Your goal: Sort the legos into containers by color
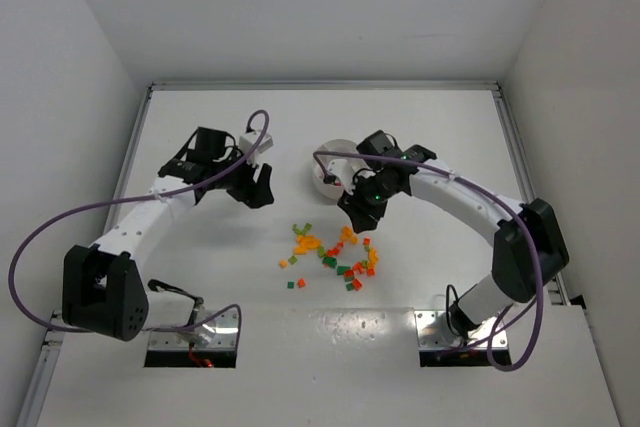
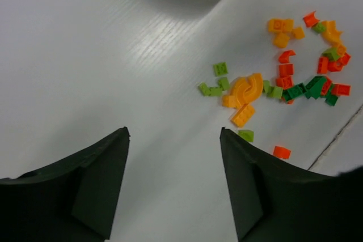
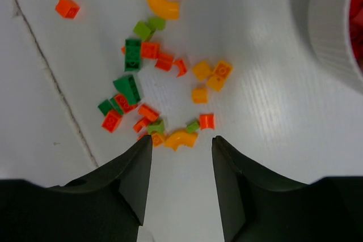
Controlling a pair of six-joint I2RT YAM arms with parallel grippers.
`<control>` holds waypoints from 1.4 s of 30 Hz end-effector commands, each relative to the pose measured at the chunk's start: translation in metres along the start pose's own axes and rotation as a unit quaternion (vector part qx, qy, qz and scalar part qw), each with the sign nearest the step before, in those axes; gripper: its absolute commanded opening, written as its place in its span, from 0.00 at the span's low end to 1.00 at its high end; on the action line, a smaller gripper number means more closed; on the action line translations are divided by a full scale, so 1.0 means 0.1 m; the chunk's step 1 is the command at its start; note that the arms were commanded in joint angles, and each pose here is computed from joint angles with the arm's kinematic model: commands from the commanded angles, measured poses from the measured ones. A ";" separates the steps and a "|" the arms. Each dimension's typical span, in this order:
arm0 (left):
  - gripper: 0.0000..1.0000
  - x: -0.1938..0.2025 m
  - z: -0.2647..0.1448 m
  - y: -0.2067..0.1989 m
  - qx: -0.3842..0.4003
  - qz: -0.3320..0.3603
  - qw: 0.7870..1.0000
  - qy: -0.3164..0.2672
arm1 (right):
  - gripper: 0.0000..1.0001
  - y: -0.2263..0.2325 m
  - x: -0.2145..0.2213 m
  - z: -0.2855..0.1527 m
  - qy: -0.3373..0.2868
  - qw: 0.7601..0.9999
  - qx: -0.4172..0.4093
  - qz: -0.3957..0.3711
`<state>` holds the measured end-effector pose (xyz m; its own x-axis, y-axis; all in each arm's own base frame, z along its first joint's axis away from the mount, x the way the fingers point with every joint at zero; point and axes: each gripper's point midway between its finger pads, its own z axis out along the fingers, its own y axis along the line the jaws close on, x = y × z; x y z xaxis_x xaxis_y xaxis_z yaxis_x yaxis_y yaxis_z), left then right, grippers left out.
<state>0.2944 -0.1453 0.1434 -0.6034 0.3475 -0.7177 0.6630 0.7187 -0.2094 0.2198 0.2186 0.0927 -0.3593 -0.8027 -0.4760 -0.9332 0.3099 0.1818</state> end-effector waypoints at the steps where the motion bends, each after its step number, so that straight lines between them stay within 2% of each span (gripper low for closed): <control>1: 0.68 0.00 0.06 -0.24 0.025 0.010 1.000 -0.014 | 0.47 -0.21 -0.55 -0.10 -0.085 0.996 0.030 -0.016; 2: 0.64 0.02 0.10 -0.26 0.019 0.017 1.000 -0.010 | 0.51 -0.25 -0.53 -0.08 -0.088 0.995 0.037 0.013; 4: 0.64 0.08 0.14 -0.31 0.015 0.027 1.000 0.001 | 0.57 -0.32 -0.48 -0.01 -0.089 0.994 0.055 0.040; 6: 0.64 0.07 0.14 -0.29 0.007 0.024 1.000 -0.004 | 0.69 -0.32 -0.38 0.04 -0.085 0.990 0.077 0.081; 8: 0.64 0.04 0.14 -0.24 -0.009 0.025 1.000 -0.014 | 0.93 -0.33 -0.31 0.09 -0.088 0.989 0.085 0.087; 10: 0.66 0.02 0.16 -0.19 -0.021 0.018 0.999 -0.021 | 0.91 -0.37 -0.30 0.08 -0.089 0.988 0.100 0.082; 11: 0.67 0.03 0.16 -0.19 -0.021 0.018 0.999 -0.021 | 0.76 -0.37 -0.25 0.10 -0.083 0.989 0.099 0.072; 13: 0.69 -0.04 0.15 -0.17 -0.029 0.017 0.999 -0.030 | 0.67 -0.44 -0.18 0.15 -0.062 0.990 0.108 0.067; 18: 0.70 -0.16 0.12 -0.03 -0.051 -0.004 0.998 -0.045 | 0.60 -0.48 -0.01 0.31 -0.039 0.995 0.095 0.012; 24: 0.71 -0.17 0.16 0.03 -0.053 0.000 0.998 -0.036 | 0.59 -0.29 0.15 0.48 -0.031 0.998 0.048 -0.006; 35: 0.72 -0.19 0.22 0.11 -0.048 -0.007 0.998 -0.027 | 0.63 -0.36 0.22 0.66 -0.014 0.999 0.038 -0.014; 42: 0.78 -0.12 0.28 0.16 -0.049 -0.026 0.998 -0.015 | 0.65 -0.39 0.25 0.75 -0.005 0.999 0.033 -0.014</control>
<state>0.3115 -0.1531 0.1156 -0.6456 0.3169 -0.6948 0.5852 0.7899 -0.1835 0.2302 0.2074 -0.0032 -0.3899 -0.8217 -0.4157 -0.9204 0.3623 0.1473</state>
